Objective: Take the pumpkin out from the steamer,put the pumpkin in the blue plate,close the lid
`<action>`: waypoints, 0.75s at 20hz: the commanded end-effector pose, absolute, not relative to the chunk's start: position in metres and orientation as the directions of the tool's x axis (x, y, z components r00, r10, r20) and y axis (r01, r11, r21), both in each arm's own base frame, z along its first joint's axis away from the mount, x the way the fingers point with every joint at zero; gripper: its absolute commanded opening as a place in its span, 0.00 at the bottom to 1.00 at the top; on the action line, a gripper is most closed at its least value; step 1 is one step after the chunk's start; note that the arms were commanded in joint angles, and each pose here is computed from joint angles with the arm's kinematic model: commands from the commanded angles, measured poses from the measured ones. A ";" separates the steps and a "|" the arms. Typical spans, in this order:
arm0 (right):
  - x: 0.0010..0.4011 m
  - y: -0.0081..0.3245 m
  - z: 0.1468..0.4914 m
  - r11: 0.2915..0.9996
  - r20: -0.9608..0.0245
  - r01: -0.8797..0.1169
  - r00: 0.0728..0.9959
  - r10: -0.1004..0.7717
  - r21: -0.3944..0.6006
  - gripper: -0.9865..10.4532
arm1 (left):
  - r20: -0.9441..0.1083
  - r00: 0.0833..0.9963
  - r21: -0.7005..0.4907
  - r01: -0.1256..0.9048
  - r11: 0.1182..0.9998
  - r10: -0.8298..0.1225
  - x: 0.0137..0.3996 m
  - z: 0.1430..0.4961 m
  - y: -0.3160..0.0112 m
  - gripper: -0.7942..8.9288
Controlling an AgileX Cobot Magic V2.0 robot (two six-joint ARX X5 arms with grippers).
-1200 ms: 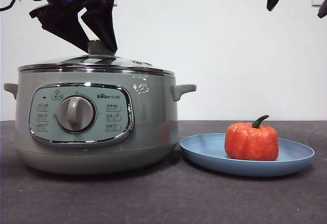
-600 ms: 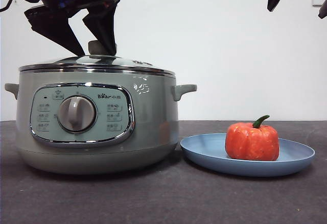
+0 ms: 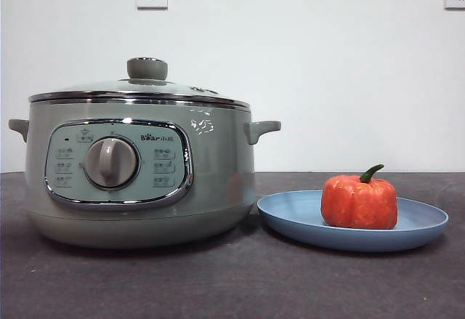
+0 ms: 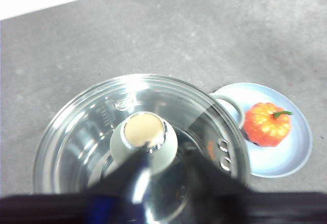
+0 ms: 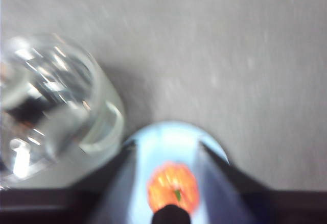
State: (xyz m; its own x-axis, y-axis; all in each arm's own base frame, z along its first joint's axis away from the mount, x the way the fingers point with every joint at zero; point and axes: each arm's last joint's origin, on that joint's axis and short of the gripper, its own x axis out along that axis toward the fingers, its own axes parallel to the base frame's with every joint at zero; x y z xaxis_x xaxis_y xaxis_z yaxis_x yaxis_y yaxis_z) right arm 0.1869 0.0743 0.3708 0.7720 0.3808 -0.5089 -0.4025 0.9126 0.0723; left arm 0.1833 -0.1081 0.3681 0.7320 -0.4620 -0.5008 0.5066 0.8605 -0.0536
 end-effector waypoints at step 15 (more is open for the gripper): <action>0.109 0.053 0.328 0.886 -0.218 -0.439 0.860 0.462 0.147 0.09 | -0.380 0.799 0.018 0.511 0.860 -0.467 0.115 0.308 -0.086 0.08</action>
